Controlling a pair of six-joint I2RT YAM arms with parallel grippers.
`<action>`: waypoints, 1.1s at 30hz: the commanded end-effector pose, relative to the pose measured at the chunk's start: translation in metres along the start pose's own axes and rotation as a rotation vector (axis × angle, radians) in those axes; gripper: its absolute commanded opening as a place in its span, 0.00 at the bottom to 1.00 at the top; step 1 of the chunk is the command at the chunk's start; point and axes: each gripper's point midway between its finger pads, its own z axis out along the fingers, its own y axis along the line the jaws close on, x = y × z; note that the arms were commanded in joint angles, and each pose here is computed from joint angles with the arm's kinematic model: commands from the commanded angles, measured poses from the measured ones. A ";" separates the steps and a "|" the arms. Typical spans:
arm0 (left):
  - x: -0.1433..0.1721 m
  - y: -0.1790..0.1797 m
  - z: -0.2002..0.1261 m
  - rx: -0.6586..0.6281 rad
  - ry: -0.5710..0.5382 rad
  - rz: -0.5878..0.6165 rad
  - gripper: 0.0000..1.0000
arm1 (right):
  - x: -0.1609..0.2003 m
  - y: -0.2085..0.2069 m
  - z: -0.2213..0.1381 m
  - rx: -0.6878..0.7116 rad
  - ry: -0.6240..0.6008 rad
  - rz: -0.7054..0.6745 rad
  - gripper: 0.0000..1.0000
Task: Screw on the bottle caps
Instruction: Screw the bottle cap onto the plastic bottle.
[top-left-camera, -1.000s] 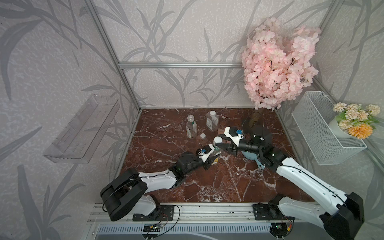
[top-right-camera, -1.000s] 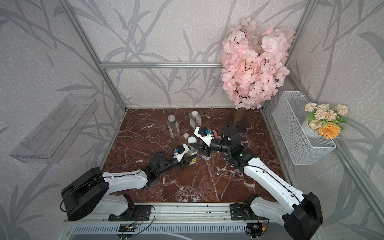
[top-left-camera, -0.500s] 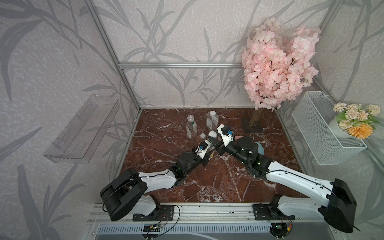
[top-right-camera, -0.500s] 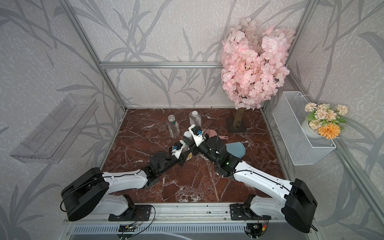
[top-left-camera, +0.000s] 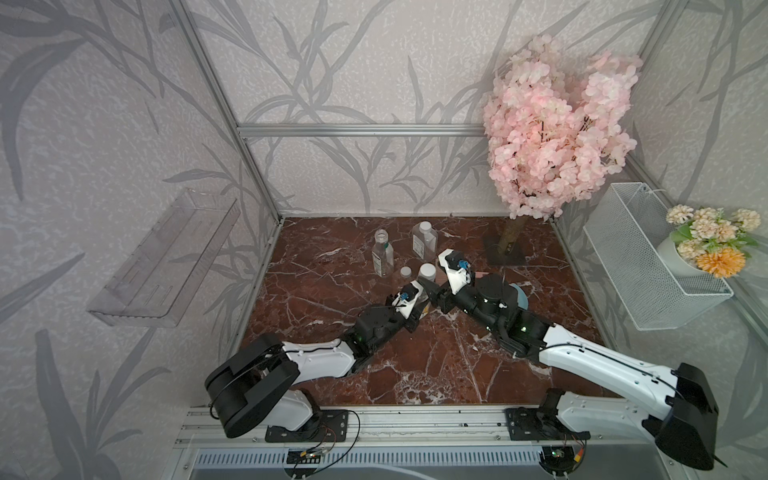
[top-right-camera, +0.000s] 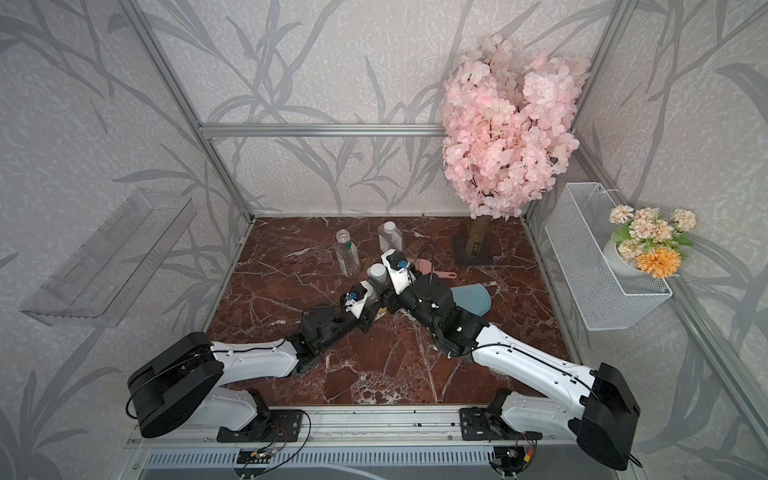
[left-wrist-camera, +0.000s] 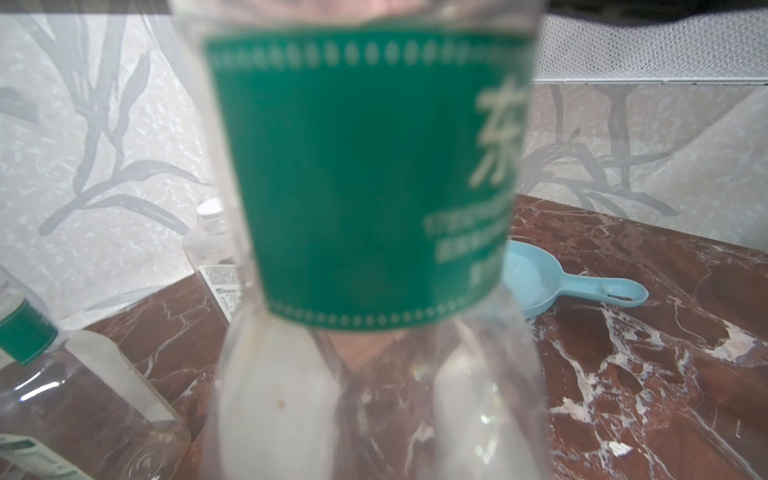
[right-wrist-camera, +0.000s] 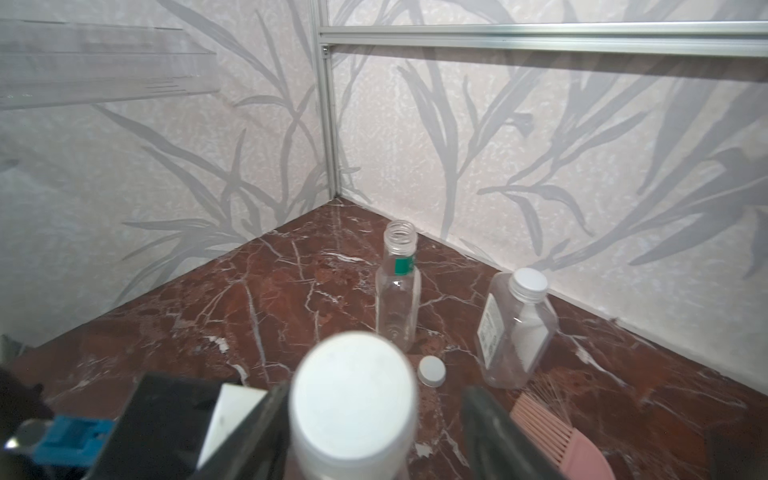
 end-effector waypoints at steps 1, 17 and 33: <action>-0.041 0.004 0.005 -0.022 -0.142 -0.022 0.19 | 0.007 0.005 -0.017 -0.041 0.069 -0.018 0.86; -0.045 -0.026 -0.008 0.164 -0.166 0.028 0.19 | -0.031 0.006 -0.114 -0.473 -0.001 -0.066 0.99; -0.057 -0.073 -0.028 0.449 -0.206 0.082 0.19 | -0.076 0.034 -0.101 -0.898 -0.048 -0.182 0.98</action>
